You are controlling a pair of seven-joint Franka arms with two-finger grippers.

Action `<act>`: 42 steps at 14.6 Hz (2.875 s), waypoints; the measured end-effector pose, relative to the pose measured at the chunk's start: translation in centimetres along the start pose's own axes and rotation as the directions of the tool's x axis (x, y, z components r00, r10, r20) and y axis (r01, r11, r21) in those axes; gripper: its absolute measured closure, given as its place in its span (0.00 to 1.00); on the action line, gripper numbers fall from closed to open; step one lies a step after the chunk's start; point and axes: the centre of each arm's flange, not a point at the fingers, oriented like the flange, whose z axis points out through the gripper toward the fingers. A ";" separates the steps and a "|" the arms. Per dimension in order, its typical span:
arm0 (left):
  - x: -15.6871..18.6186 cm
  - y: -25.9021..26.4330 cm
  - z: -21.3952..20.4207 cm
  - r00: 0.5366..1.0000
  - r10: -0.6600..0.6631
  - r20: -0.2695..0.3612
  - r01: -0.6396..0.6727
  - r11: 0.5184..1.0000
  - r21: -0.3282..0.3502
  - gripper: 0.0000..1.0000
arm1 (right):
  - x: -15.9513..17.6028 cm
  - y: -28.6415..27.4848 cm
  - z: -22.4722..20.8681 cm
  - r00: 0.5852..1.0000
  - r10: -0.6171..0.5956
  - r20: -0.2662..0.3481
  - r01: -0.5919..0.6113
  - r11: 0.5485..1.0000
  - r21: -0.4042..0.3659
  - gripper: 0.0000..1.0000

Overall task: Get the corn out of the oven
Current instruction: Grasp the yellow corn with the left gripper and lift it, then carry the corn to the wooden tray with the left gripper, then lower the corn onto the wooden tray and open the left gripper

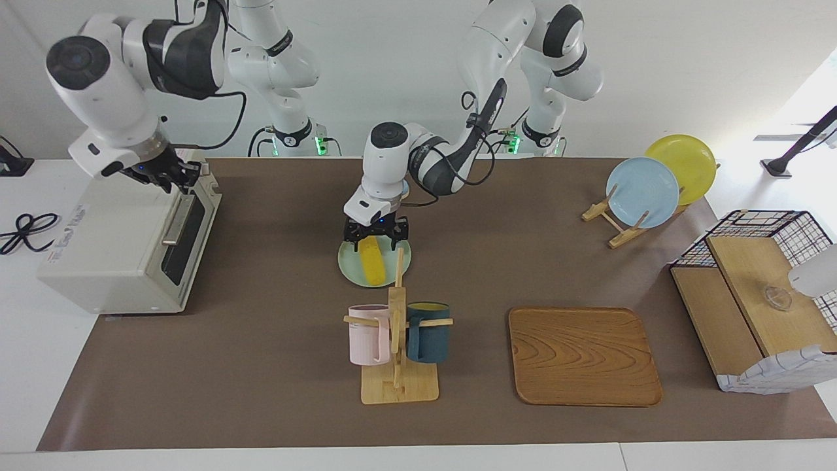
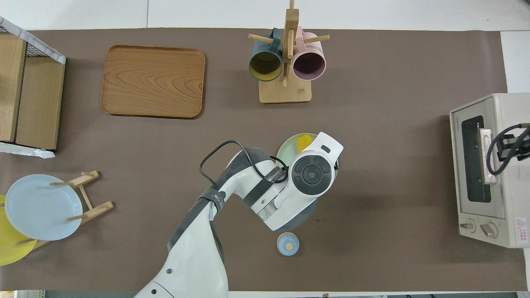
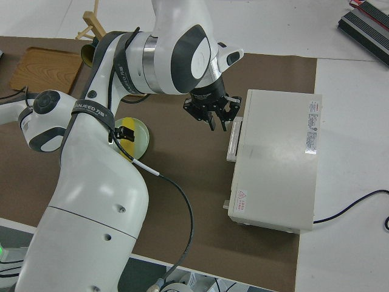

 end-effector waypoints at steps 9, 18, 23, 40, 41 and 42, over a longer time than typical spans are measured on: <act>1.9 0.5 0.0 0.999 -0.026 -0.042 0.026 1.000 0.002 0.47 | -1.8 -0.9 -3.1 1.000 -0.009 -0.021 0.011 0.995 0.098 0.04; 10.2 -7.3 -10.5 0.999 -0.038 -0.017 0.039 0.996 0.085 0.47 | -1.2 -3.8 -3.6 0.999 -0.009 -0.042 0.014 0.991 0.130 0.00; 19.2 -19.5 -13.3 1.000 0.001 -0.007 0.000 0.995 0.098 0.47 | 0.5 -5.7 -2.8 0.999 -0.002 -0.052 0.009 0.993 0.117 0.00; 34.3 -35.6 -3.4 0.978 0.198 -0.070 -0.194 0.980 0.052 0.47 | 0.2 -3.8 -4.0 0.994 0.020 -0.106 -0.007 0.993 0.120 0.00; 34.3 -35.7 -3.4 0.977 0.203 -0.071 -0.199 0.979 0.053 0.46 | 0.2 -3.8 -4.0 0.994 0.020 -0.106 -0.007 0.993 0.120 0.00; 34.5 -35.7 -3.6 0.976 0.205 -0.076 -0.201 0.978 0.053 0.39 | 0.2 -3.8 -4.0 0.994 0.020 -0.105 -0.007 0.993 0.120 0.00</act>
